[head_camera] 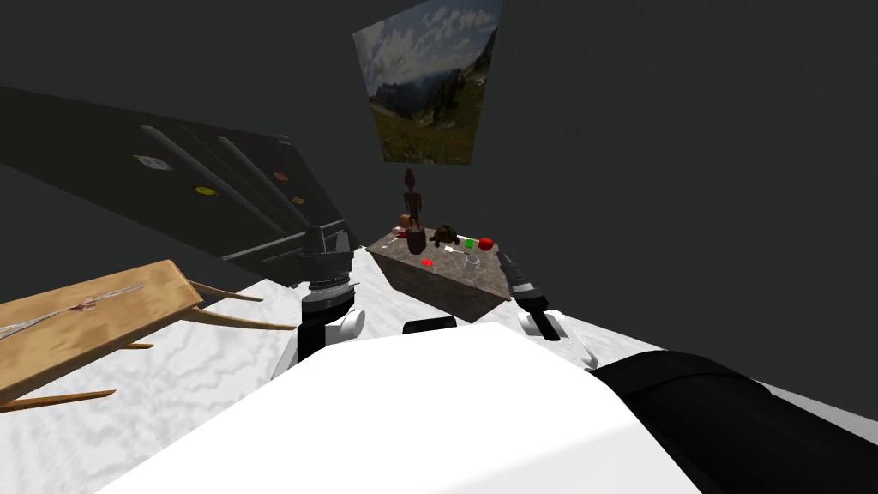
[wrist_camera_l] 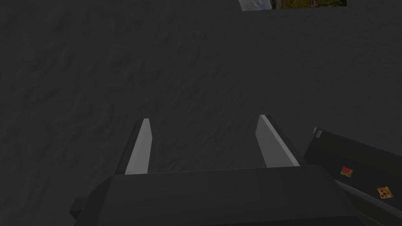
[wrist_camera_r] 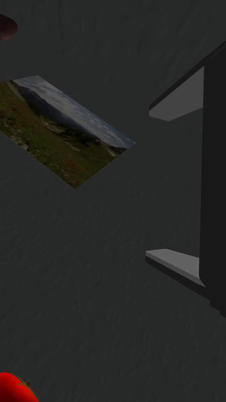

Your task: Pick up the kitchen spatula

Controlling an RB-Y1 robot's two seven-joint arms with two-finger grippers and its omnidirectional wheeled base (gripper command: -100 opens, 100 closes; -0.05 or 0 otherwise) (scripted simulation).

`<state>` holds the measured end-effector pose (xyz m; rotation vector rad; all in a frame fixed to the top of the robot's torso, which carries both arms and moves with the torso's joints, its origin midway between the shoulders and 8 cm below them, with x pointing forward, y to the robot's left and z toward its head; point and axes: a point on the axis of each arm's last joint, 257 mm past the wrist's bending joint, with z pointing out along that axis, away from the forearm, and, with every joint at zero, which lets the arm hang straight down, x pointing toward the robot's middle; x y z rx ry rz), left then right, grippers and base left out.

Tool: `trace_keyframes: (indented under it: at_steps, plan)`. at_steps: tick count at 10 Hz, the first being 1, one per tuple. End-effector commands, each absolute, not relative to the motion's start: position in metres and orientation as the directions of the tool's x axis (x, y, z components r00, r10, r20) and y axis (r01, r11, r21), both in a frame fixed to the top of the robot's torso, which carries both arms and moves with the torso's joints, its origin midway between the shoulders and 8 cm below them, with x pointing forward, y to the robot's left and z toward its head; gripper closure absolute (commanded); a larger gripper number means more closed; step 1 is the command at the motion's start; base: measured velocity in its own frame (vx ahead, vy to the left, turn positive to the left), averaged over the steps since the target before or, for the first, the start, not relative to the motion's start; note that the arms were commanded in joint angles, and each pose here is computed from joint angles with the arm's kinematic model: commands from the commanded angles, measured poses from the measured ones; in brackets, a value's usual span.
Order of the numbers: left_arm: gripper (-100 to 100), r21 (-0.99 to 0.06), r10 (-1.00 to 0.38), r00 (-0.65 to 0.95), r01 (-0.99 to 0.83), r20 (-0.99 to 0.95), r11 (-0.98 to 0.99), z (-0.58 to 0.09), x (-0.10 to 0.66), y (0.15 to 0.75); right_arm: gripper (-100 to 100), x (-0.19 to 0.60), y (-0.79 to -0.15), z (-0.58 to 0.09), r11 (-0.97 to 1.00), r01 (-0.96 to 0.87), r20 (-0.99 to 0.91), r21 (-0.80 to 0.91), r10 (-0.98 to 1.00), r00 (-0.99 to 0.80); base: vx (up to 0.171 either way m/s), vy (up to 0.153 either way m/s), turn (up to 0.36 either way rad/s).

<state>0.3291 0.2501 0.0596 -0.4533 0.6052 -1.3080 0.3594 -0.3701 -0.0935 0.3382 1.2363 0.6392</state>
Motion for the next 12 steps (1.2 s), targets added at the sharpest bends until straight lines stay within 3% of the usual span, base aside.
trace_keyframes:
  at_steps: [1, 12]
  plan:
    - [0, -0.626, -0.977, 0.145, 0.751, -0.156, 0.211, 0.060, 0.329, 0.250, -100, 0.356, -0.382, -0.108, 0.826, -0.238, -0.822, 0.511, 0.550, 0.146, 0.000, 0.036, 0.261]
    - [0, -0.626, -0.977, 0.145, 0.751, -0.156, 0.211, 0.060, 0.329, 0.250, -100, 0.311, -0.469, -0.205, 0.970, -0.145, -0.966, 0.193, 0.161, -0.203, 0.030, 0.047, 0.297]
